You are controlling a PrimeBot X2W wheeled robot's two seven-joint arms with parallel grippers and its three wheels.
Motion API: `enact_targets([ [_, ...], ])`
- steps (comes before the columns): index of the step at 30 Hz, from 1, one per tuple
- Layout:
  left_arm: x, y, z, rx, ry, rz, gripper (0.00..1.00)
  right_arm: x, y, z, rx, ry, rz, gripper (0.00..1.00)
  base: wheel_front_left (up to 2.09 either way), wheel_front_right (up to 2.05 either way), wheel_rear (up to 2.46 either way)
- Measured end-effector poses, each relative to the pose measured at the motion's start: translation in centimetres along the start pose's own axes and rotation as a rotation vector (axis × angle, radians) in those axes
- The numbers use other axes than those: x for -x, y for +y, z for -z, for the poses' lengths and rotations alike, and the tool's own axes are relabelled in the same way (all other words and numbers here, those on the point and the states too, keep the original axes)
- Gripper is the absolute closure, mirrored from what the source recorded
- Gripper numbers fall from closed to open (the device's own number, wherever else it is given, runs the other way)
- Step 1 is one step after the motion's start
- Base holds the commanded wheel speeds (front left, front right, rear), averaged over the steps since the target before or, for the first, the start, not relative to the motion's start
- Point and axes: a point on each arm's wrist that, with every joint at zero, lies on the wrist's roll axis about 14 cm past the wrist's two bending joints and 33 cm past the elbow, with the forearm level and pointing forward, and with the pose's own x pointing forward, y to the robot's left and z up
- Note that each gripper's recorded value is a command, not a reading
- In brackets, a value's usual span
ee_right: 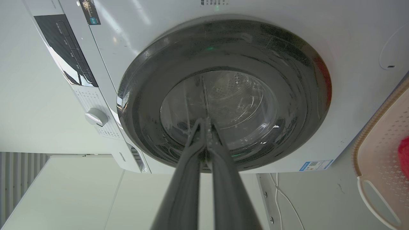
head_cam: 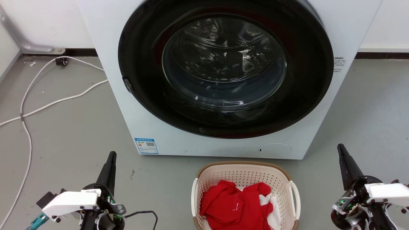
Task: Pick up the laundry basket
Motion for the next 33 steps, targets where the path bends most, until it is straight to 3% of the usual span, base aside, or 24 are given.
enact_targets([
  [17, 0.0, 0.0, 0.0, 0.0, 0.0, 0.0, 1.0, 0.0, 0.0, 0.0, 0.0, 0.0, 0.0, 1.0, 0.0, 0.0, 0.0],
  [18, 0.0, 0.0, 0.0, 0.0, 0.0, 0.0, 0.0, 0.0, 0.0, 0.0, 0.0, 0.0, 0.0, 0.0, 0.0, 0.0, 0.0],
  [26, 1.1, 2.3, 0.1, -0.014, -0.009, -0.067, 0.0, 1.3, -2.6, -0.2, 0.015, -0.016, 0.077, 0.0, 0.0, 0.0, 0.0],
  [33, 0.8, 1.4, 0.1, -0.141, -0.018, -0.051, 0.0, 1.1, -1.6, -0.4, 0.157, -0.031, 0.053, 0.0, 0.0, 0.0, 0.0],
])
